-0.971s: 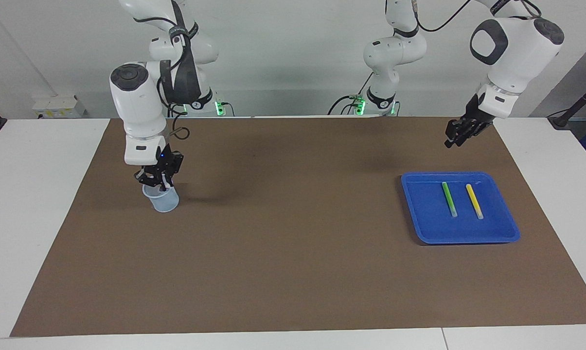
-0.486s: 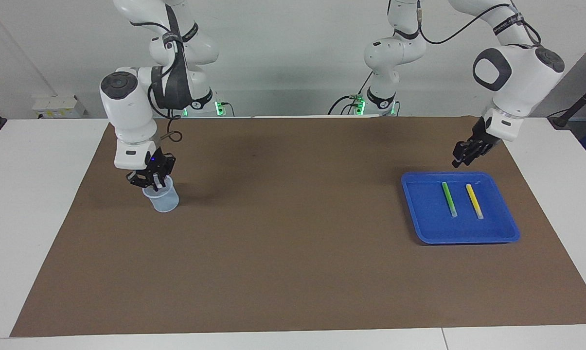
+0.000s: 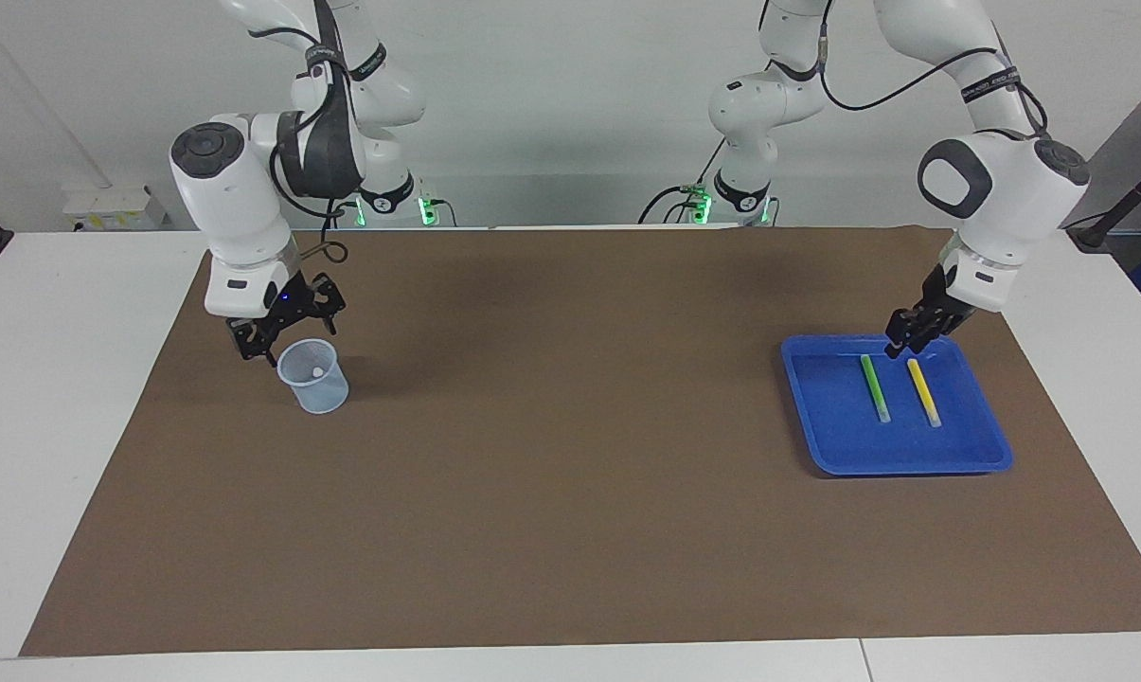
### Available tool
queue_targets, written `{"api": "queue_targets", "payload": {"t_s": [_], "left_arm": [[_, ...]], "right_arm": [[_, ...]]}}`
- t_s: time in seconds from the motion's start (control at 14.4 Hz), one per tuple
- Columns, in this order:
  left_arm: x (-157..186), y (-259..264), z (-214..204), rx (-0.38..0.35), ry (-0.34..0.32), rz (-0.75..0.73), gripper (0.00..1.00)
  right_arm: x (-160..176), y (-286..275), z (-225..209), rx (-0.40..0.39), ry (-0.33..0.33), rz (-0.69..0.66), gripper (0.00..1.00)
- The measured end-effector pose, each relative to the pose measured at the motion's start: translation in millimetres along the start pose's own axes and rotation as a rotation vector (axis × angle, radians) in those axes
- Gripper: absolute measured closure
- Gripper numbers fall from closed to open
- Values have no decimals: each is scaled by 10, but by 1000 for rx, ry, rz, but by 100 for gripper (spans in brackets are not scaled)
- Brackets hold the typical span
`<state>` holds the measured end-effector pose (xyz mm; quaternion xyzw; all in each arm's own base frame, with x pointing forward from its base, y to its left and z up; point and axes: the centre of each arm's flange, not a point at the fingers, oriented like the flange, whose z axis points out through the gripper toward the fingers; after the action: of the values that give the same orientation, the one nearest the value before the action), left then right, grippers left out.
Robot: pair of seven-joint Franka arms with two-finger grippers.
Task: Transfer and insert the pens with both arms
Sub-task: 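Move the left gripper over the green pen while the right gripper withdraws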
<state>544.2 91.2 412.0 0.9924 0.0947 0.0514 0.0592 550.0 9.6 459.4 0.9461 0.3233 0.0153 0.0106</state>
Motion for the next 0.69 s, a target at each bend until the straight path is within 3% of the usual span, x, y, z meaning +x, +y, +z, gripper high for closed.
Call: {"api": "queue_targets", "payload": {"t_s": [0.35,0.69], "left_arm": [[94,-55,251,24,21,36,50],[172,-119,636,40,23,119,51]], "right_arm": [[275,-425,-161,178,119,196,0],[721,-1196,-233,269,125,492,0]]}}
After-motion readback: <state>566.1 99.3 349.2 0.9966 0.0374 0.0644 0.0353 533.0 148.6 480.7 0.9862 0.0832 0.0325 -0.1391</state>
